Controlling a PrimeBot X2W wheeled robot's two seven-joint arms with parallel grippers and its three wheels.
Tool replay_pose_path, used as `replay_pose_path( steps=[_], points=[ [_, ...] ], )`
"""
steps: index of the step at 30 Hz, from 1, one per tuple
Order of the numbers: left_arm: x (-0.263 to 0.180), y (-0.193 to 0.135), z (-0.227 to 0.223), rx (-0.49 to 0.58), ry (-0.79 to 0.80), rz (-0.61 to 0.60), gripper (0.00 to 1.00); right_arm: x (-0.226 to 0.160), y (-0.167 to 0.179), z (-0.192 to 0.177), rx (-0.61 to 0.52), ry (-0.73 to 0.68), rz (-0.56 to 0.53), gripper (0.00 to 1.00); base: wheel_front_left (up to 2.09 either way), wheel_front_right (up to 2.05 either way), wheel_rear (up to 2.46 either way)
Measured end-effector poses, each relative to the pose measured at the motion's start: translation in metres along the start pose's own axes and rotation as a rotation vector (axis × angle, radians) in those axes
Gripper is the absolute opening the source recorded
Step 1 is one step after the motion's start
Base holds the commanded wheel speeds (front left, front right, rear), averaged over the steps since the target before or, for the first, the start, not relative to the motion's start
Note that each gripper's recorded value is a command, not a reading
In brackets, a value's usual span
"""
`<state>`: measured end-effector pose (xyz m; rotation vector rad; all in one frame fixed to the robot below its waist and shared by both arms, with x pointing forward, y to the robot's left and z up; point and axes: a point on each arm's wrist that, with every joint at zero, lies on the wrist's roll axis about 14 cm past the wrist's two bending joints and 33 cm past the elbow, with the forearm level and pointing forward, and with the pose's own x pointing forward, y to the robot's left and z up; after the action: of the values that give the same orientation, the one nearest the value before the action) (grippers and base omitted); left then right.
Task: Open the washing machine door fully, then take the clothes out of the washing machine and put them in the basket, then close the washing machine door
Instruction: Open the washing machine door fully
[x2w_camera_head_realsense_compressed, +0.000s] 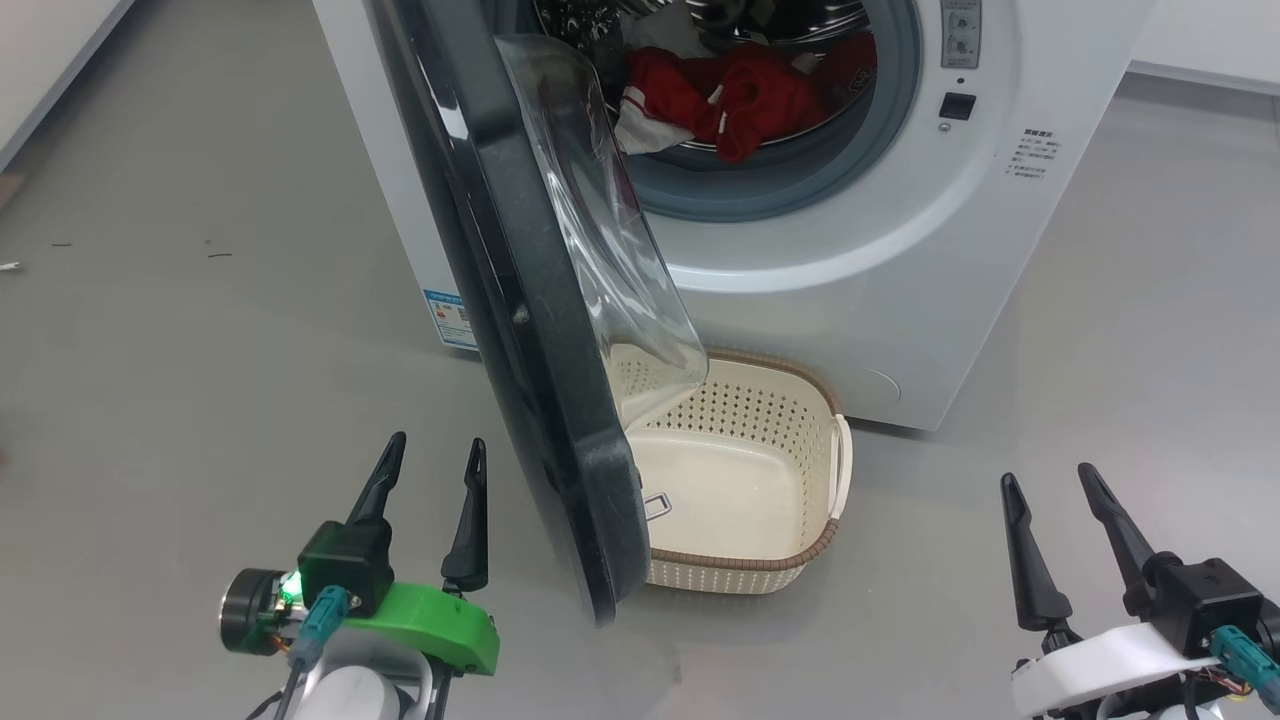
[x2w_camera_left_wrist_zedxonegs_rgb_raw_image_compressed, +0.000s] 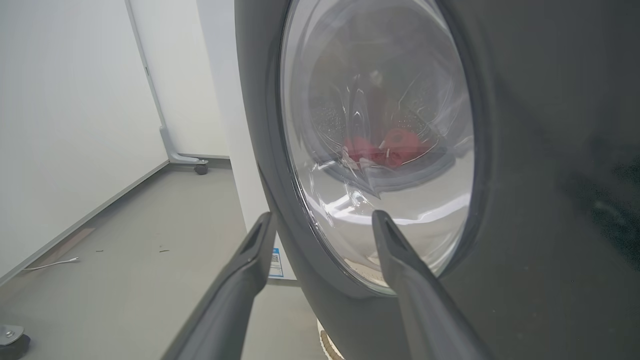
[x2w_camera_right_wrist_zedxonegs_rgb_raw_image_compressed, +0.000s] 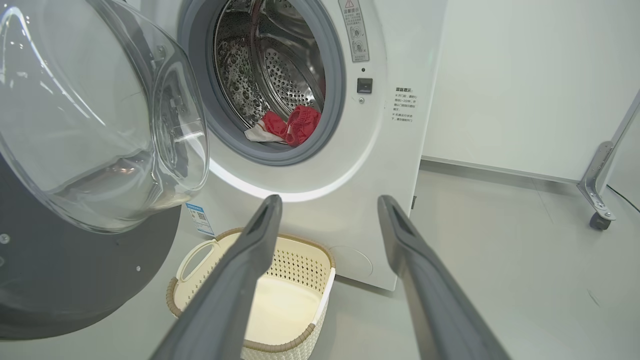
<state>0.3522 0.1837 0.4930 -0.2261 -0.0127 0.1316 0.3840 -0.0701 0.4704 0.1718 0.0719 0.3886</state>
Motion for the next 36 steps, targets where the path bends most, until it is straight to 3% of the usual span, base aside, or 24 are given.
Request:
replay_pose_path(
  steps=[18,19,21,22,36],
  points=[
    [0.000,0.002,0.000,0.001,0.000,0.005,1.00,0.002,0.004,0.003,-0.004,-0.018,-0.009,1.00,0.00,0.00,0.00],
    [0.000,0.002,0.000,0.001,0.000,0.005,0.97,0.002,0.004,0.003,-0.005,-0.019,-0.010,1.00,0.00,0.00,0.00],
    [0.000,0.003,0.000,0.001,0.001,0.007,0.38,0.002,0.004,0.003,-0.003,-0.020,-0.013,1.00,0.00,0.00,0.00],
    [0.000,0.003,0.000,0.001,0.001,0.008,0.03,0.002,0.004,0.003,-0.003,-0.020,-0.014,1.00,0.00,0.00,0.00],
    [0.001,0.014,0.011,-0.004,-0.034,0.043,0.00,0.004,0.003,0.005,-0.007,-0.029,-0.016,1.00,0.00,0.00,0.00]
  ],
)
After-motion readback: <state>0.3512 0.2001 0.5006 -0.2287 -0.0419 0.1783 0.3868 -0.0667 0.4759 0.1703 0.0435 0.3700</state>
